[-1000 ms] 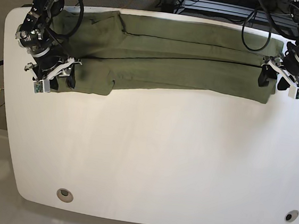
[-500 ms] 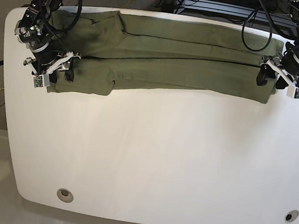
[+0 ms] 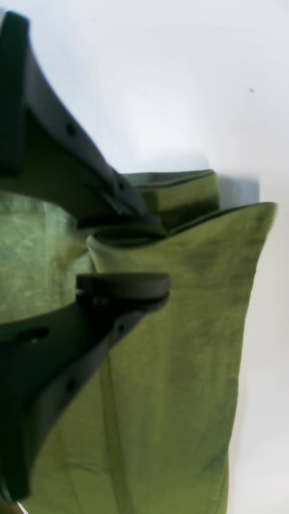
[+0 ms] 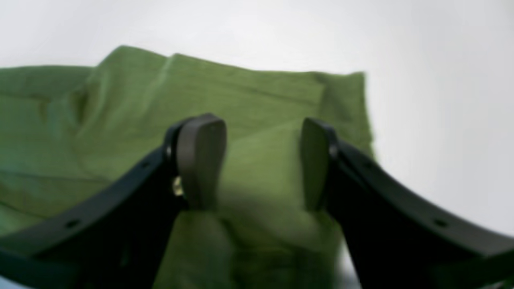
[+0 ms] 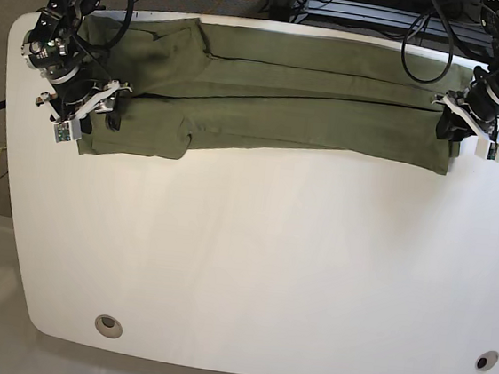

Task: Fold the T-shirt properly
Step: 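Hold the folded edges with both grippers and adjust the fold, then pull the folded strip's end with the right gripper away from the left gripper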

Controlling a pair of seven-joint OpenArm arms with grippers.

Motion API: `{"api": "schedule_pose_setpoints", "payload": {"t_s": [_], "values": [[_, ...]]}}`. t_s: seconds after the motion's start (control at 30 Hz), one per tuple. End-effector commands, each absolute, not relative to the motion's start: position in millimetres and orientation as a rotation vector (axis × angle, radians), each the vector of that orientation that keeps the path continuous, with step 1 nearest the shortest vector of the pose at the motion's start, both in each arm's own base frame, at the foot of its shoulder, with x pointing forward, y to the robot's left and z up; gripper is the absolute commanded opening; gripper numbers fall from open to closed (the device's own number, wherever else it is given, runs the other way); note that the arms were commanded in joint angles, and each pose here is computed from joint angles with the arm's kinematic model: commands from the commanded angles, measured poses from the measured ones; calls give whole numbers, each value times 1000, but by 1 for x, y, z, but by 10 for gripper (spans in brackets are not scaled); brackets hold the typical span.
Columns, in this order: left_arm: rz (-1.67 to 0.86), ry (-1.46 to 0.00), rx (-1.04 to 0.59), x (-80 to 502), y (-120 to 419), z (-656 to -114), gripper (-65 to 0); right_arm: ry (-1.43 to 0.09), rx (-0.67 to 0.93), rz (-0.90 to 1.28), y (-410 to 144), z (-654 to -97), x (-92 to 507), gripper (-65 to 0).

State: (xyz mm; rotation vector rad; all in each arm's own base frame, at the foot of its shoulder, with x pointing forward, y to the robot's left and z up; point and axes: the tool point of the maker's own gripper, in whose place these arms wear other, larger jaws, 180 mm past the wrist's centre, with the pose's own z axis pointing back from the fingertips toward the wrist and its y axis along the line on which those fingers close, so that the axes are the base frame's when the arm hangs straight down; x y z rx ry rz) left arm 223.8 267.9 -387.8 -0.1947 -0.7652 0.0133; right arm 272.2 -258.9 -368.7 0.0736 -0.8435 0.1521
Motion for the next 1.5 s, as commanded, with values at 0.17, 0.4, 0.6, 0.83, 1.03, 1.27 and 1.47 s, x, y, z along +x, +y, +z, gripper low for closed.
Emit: {"api": "schedule_pose_setpoints", "payload": {"t_s": [0.17,0.4,0.6,0.83,1.03,1.27,1.47], "values": [[-1,-807,-183,232,274,-373,-307,-891,-15,147,-301,-347,290,-315],[16,-830,-169,233,279,-369,-260,-874,6,71,-326,-361,304,-306],[26,-888,-169,239,279,-355,-384,-880,53,122,-293,-365,312,-344],[44,-947,-174,244,281,-344,-650,-888,85,161,-262,-366,310,-442],[14,-888,-162,244,280,-354,-434,-890,88,119,-272,-368,324,-353],[10,-878,-166,245,278,-356,-256,-875,110,98,-278,-373,336,-321],[9,-868,-168,243,278,-359,-264,-860,117,90,-280,-379,335,-324]]}}
